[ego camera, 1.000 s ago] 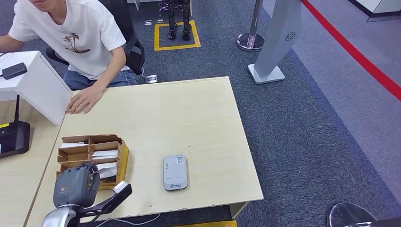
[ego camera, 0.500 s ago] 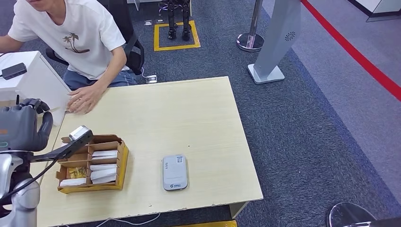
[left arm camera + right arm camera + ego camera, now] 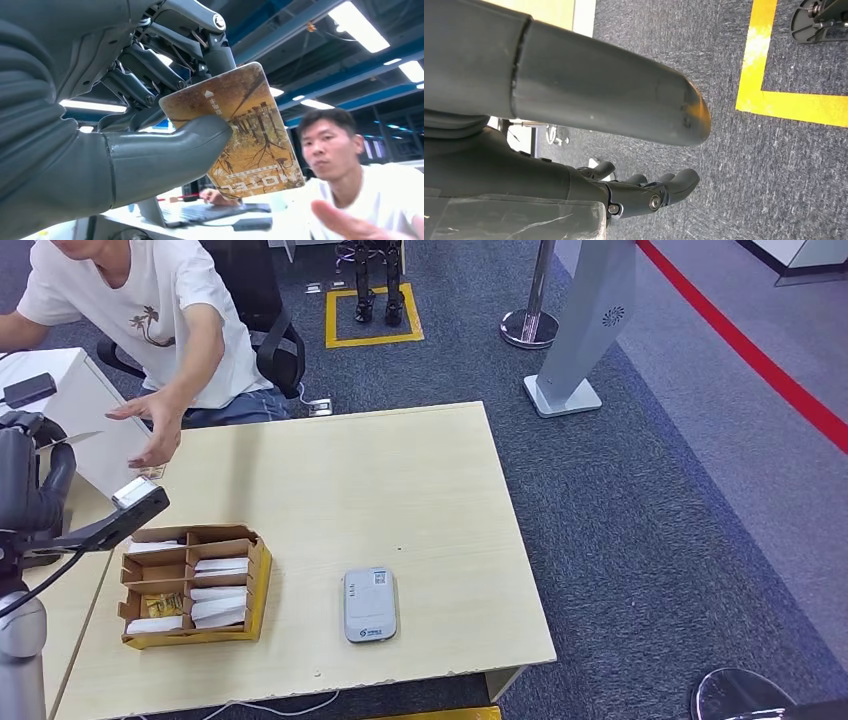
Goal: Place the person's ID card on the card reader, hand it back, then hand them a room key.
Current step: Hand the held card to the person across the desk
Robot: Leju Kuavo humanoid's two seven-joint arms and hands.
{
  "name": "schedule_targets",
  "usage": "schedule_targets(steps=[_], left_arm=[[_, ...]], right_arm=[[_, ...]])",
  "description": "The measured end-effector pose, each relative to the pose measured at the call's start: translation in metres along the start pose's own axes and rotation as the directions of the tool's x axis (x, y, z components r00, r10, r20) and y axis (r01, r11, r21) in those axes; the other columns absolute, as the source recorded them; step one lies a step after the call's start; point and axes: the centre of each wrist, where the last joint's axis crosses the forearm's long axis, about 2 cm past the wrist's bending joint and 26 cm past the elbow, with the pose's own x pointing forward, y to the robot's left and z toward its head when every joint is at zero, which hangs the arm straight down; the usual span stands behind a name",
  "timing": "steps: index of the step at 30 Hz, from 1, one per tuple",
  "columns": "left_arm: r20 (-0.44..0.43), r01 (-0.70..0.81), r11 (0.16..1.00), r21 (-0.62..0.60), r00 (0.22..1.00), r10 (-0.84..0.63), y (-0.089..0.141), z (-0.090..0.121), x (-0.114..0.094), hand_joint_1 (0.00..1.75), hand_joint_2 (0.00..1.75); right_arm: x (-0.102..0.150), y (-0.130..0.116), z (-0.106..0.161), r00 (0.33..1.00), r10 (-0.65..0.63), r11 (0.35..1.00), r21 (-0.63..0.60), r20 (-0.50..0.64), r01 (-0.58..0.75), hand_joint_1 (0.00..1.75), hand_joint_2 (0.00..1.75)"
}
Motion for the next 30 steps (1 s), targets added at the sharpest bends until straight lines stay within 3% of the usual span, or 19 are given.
schedule_targets(steps=[4, 12, 27, 28, 30], left_arm=[[-0.074, 0.035, 0.999, -0.002, 0.997, -0.035, 0.002, -0.010, -0.013, 1.75, 1.75], [-0.189, 0.091, 0.990, -0.105, 0.976, -0.109, -0.025, -0.032, -0.040, 1.75, 1.75], [-0.207, 0.045, 0.981, -0.187, 0.975, -0.084, -0.049, -0.037, -0.037, 1.75, 1.75], [-0.207, 0.043, 0.981, -0.189, 0.975, -0.082, -0.050, -0.037, -0.037, 1.31, 1.75], [-0.204, 0.039, 0.982, -0.186, 0.976, -0.078, -0.051, -0.037, -0.036, 0.44, 0.87]], right_arm=[[0.000, 0.000, 0.000, 1.000, 0.021, 1.000, -0.003, 0.005, -0.021, 0.00, 0.00], [0.002, -0.001, 0.000, 0.998, 0.058, 0.998, -0.005, 0.016, -0.058, 0.00, 0.00], [0.003, -0.001, 0.000, 0.998, 0.062, 0.998, -0.012, 0.027, -0.061, 0.00, 0.00], [0.003, -0.001, 0.000, 0.998, 0.061, 0.998, -0.012, 0.027, -0.061, 0.00, 0.00], [0.003, -0.001, 0.000, 0.998, 0.061, 0.998, -0.013, 0.027, -0.061, 0.00, 0.00]])
